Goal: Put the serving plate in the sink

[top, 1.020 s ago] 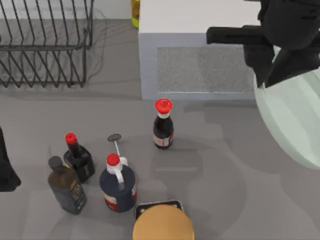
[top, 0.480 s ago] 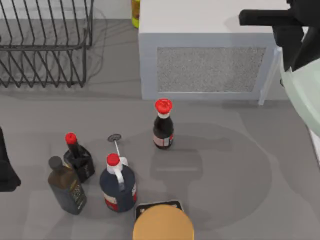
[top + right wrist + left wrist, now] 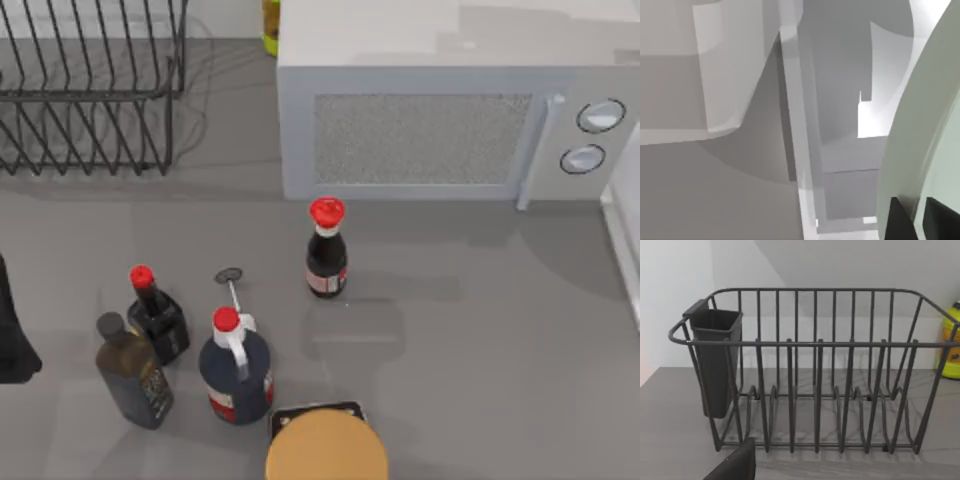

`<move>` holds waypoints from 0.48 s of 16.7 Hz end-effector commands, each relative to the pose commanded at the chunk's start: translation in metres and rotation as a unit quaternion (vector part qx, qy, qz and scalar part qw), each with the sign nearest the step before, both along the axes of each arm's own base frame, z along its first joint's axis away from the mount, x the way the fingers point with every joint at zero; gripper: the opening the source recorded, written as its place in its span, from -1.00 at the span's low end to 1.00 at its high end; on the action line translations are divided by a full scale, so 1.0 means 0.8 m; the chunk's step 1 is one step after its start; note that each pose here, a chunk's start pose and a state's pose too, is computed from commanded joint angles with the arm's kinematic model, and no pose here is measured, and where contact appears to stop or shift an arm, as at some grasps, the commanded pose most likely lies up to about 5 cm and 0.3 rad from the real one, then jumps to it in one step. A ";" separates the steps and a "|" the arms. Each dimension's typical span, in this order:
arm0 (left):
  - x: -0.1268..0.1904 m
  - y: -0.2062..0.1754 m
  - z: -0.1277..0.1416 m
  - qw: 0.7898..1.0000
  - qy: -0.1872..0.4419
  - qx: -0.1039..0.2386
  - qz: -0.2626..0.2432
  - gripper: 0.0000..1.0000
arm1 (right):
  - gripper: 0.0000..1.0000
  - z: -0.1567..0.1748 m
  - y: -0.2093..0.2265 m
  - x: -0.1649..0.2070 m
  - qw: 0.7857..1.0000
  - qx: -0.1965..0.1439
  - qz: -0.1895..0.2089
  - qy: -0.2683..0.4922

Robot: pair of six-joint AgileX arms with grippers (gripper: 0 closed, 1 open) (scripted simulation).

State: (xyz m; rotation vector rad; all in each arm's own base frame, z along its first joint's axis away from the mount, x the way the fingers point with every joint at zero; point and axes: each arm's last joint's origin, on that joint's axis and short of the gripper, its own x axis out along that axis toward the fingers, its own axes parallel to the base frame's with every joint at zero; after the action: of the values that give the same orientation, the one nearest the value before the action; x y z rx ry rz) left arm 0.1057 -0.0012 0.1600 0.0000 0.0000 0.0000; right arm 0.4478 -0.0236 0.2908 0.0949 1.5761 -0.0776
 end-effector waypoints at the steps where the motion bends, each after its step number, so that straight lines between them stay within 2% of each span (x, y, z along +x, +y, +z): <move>1: 0.000 0.000 0.000 1.000 0.000 0.000 0.000 1.00 | -1.00 -0.022 -0.016 0.015 1.000 0.001 0.002 0.003; 4: 0.000 0.000 0.000 1.000 0.000 0.000 0.000 1.00 | -1.00 -0.073 -0.031 0.045 1.000 -0.002 0.023 0.003; 8: 0.000 0.000 0.000 1.000 0.000 0.000 0.000 1.00 | -1.00 -0.092 -0.012 0.058 0.999 -0.006 0.050 -0.005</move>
State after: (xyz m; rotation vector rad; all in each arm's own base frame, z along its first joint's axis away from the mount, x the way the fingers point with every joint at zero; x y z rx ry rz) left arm 0.1057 -0.0012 0.1600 0.0000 0.0000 0.0000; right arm 0.4942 -0.0334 0.2172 0.0075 1.5677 -0.0083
